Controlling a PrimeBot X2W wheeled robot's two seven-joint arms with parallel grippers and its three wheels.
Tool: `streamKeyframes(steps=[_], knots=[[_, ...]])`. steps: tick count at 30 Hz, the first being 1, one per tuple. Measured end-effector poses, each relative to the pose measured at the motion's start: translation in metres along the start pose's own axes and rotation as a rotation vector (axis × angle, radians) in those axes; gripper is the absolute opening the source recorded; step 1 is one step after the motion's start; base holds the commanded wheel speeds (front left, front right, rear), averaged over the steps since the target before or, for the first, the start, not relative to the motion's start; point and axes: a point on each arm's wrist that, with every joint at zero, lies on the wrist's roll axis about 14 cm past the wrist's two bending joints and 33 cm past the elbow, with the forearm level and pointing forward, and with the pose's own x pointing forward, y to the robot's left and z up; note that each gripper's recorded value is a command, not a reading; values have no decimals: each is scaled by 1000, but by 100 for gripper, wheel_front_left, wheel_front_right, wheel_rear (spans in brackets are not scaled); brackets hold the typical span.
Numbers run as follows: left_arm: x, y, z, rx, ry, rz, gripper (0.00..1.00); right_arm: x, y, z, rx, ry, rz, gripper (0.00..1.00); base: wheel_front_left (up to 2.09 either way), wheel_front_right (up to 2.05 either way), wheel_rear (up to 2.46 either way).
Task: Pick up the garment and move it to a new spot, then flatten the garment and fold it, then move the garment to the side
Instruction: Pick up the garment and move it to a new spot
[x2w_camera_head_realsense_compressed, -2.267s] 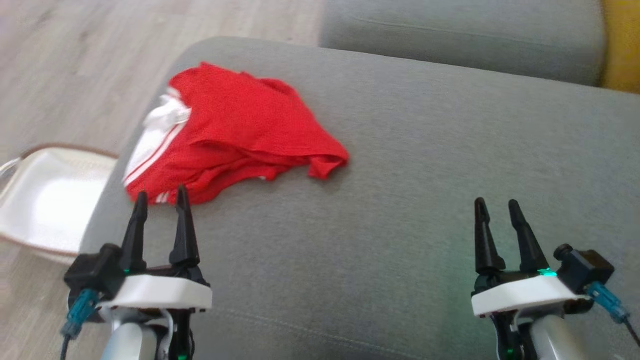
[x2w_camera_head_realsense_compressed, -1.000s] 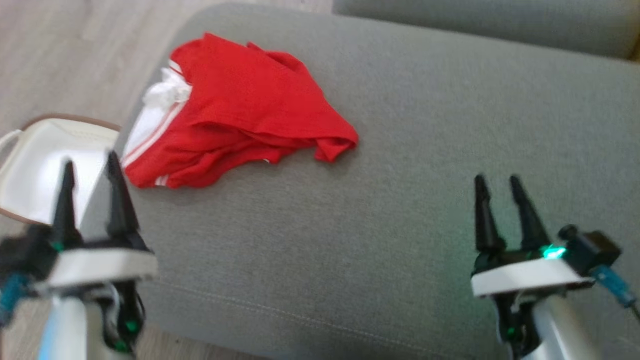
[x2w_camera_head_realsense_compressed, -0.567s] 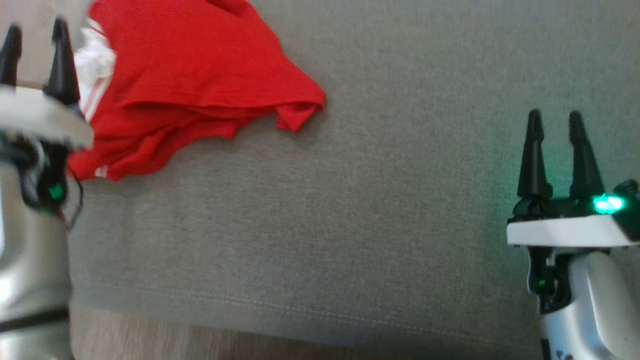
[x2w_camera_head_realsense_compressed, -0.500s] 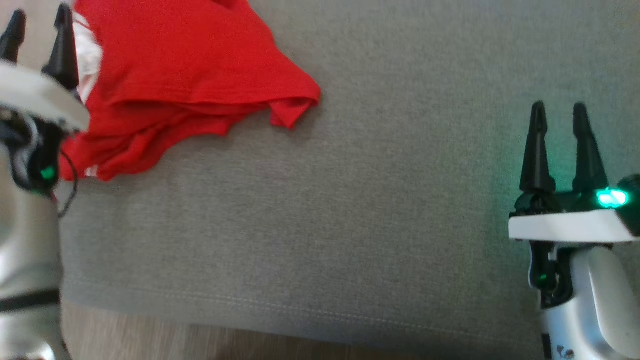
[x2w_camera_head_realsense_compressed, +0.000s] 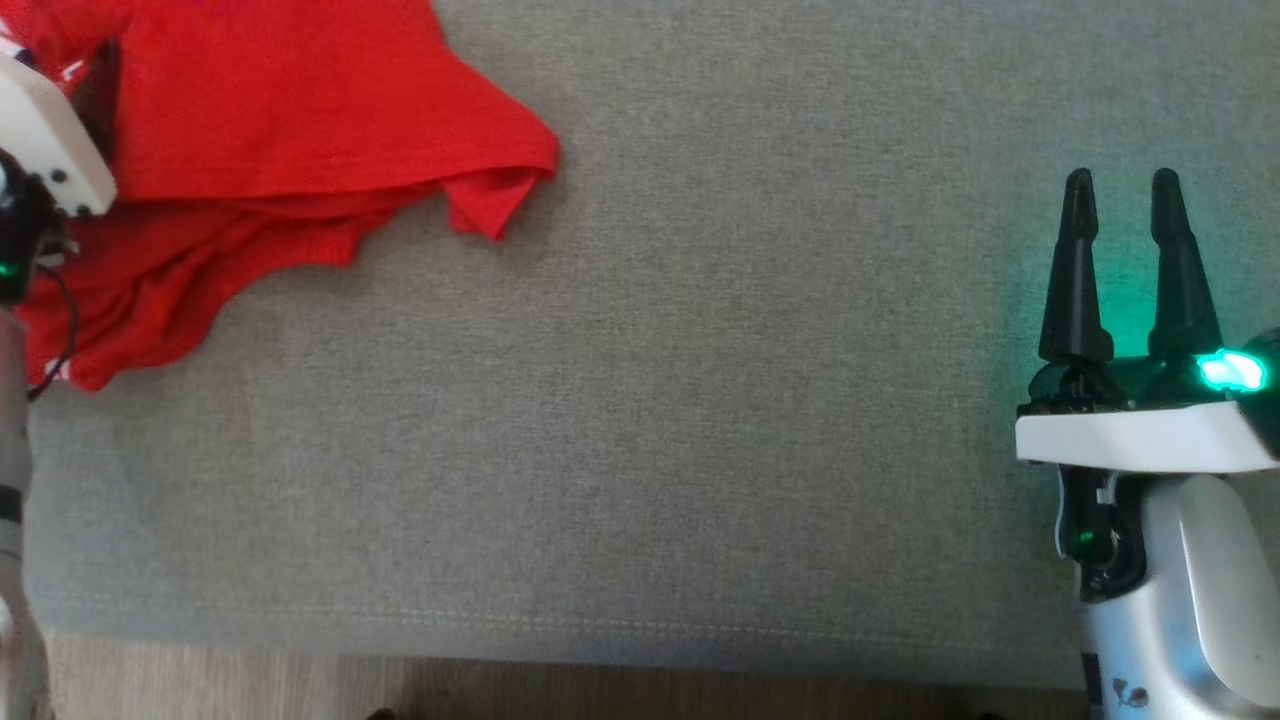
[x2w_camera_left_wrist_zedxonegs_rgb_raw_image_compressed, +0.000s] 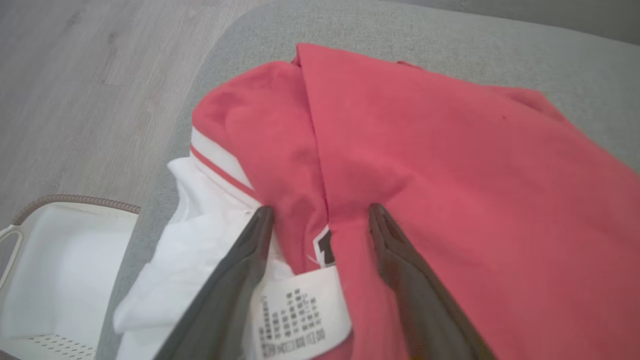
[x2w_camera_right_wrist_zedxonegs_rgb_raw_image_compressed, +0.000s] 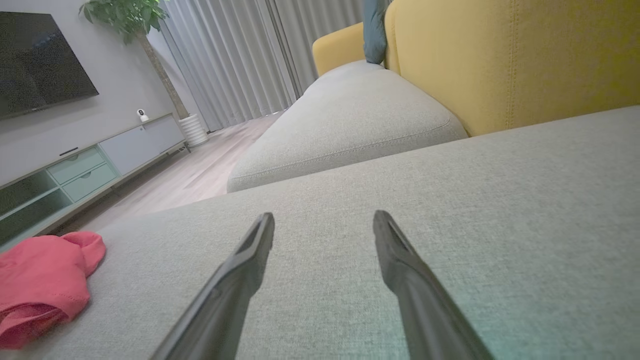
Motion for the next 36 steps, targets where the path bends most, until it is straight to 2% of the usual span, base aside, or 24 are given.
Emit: streamKeyframes(steps=[3,4,5,12,18,24,36], knots=[[8,-2,-5,-6,28,-6,100,-1,-5,-3,-3,8,-11,100,0,0,0],[10,-3,-6,-8,32,-8,61,-1,-6,-4,-3,10,-14,100,0,0,0],[12,-3,-7,-17,36,-6,0,-2,-6,-4,-4,11,-16,100,0,0,0],[9,-2,-1,-44,-15,-12,0,-1,-3,0,-2,2,-7,100,0,0,0],[-15,0,56,-92,-272,-22,0,-2,8,12,8,-23,17,100,0,0,0],[-66,-10,137,-103,-576,-72,0,-7,20,31,32,-62,39,100,0,0,0],[-180,-31,228,-55,-945,-141,0,-29,37,71,78,-144,66,100,0,0,0]])
